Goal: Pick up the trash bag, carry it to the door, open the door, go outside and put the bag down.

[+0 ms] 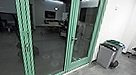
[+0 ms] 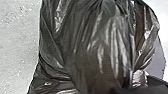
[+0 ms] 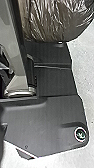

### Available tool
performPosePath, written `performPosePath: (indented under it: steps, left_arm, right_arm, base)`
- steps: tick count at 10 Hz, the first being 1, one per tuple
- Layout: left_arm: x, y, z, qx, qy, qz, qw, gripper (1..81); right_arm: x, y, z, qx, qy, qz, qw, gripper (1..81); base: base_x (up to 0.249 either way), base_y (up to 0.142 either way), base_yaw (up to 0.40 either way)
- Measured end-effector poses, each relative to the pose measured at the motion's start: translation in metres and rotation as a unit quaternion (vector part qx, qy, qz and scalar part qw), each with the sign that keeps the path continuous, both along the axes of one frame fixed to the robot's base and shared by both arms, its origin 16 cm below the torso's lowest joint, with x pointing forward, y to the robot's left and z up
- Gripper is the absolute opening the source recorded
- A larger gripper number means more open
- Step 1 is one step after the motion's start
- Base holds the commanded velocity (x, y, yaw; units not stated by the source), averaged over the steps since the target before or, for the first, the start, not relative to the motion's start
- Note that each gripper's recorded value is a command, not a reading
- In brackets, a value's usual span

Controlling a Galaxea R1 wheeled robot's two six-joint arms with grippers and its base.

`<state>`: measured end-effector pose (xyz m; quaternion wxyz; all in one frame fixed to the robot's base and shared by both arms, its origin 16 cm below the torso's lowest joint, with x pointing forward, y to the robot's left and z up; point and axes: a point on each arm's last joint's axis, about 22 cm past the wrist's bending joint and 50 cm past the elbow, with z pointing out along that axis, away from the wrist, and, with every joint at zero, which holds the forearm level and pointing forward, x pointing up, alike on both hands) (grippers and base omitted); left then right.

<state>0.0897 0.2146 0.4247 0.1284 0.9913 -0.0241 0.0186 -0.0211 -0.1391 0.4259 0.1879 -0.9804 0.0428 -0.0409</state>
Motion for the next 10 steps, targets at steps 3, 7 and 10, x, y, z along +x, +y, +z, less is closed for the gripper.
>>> performPosePath:
  steps: [3, 7, 10]
  left_arm:
    - [0.0002, 0.0, 0.0, 0.0, -0.001, 0.0, 1.0, 1.0]
    - [0.0011, 0.0041, -0.0001, 0.002, -0.001, 0.001, 1.0, 1.0]
    - [0.0006, 0.0042, -0.0001, 0.002, -0.001, 0.001, 1.0, 1.0]
  right_arm:
    - [-0.0015, 0.0017, -0.0001, 0.0, 0.004, 0.002, 1.0, 81.1]
    - [-0.004, 0.0013, -0.0002, 0.0, 0.004, 0.002, 1.0, 81.1]
    - [-0.0054, 0.0018, -0.0002, 0.0, 0.005, 0.001, 1.0, 81.1]
  base:
    - [0.185, -0.103, 0.0]
    - [0.172, -0.092, 0.0]
    - [0.158, -0.068, 0.0]
